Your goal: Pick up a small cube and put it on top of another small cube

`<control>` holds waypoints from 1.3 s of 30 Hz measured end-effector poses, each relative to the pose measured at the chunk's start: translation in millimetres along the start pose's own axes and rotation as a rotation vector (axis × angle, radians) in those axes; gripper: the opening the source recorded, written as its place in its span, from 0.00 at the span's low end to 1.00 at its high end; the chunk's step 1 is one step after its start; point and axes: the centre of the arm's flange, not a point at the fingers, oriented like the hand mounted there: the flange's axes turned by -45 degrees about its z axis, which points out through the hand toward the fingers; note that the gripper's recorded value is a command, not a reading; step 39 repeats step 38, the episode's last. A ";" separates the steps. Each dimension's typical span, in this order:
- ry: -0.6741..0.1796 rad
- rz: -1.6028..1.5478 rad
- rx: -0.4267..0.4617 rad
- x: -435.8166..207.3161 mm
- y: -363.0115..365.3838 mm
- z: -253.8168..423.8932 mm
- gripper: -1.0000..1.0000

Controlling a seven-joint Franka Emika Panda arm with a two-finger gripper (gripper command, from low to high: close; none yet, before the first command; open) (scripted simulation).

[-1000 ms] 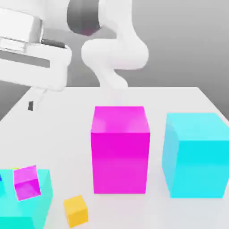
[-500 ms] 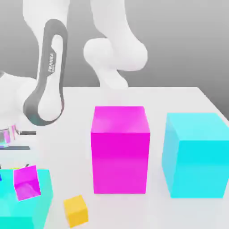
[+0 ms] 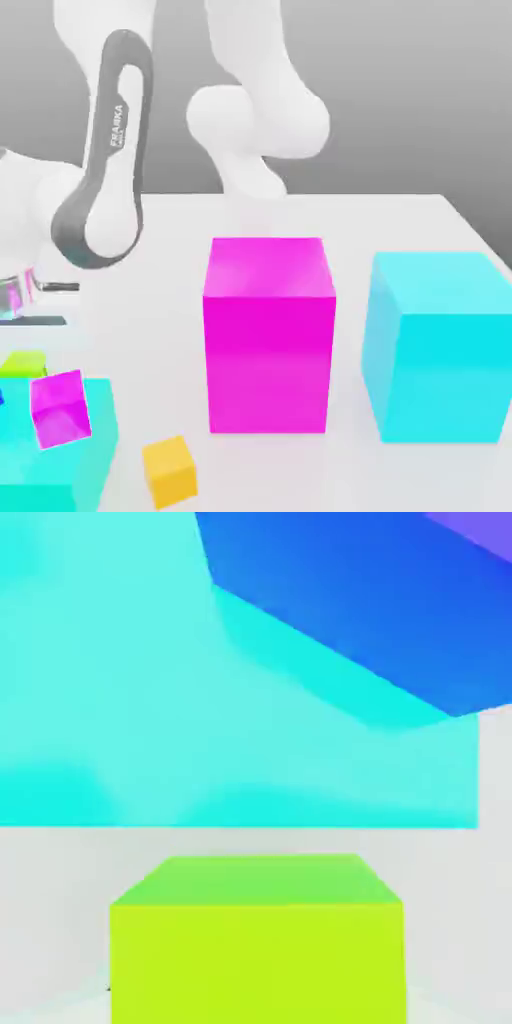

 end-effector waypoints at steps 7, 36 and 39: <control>-0.087 -0.381 -0.045 33.9 12.6 -77.8 0.00; 0.004 -1.707 -0.041 121.8 -210.5 22.5 1.00; 0.004 -1.707 -0.041 121.8 -210.5 22.5 1.00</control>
